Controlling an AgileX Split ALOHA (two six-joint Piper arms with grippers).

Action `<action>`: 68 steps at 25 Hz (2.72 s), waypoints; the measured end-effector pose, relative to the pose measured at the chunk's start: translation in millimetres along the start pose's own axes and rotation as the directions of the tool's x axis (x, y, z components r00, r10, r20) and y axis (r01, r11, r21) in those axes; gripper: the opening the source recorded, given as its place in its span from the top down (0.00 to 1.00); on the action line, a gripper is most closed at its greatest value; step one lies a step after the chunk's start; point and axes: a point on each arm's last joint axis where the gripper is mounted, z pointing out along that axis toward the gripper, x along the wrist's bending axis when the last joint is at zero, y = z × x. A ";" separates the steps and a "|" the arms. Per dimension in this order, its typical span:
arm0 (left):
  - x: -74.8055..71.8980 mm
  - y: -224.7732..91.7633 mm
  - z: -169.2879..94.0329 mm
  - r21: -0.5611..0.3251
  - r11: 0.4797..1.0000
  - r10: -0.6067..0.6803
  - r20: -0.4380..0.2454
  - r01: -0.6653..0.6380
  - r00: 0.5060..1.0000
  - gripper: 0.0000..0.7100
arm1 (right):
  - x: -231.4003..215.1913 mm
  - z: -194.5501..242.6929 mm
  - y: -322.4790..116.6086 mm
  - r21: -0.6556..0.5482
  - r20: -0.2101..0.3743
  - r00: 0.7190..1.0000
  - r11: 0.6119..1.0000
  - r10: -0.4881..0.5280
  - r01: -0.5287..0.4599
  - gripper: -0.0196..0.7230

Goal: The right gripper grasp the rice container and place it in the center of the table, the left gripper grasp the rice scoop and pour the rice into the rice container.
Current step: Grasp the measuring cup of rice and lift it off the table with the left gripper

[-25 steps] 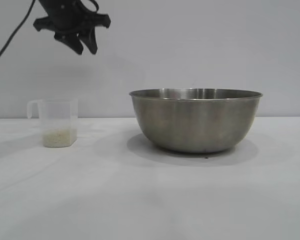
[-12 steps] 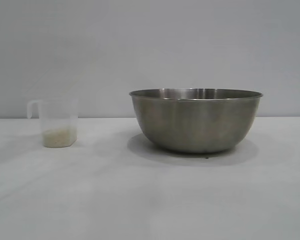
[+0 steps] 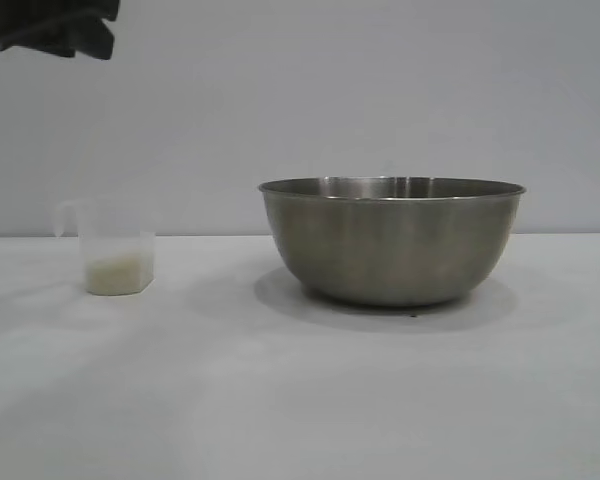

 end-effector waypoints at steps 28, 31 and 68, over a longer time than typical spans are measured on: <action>6.3 -121.3 -9.5 0.240 0.970 -0.011 -0.122 0.040 0.993 0.40 | 0.0 0.0 0.0 0.000 0.000 1.000 1.000 0.002 -0.002 0.33; 5.7 -122.3 -2.4 0.231 0.972 -0.012 -0.122 0.041 0.992 0.40 | 0.0 0.0 0.0 0.000 0.000 1.000 1.000 0.002 -0.002 0.33; 12.3 -125.7 70.3 0.109 0.994 -0.003 -0.114 0.016 0.993 0.86 | 0.0 0.0 0.0 0.000 0.000 1.000 1.000 0.002 -0.002 0.33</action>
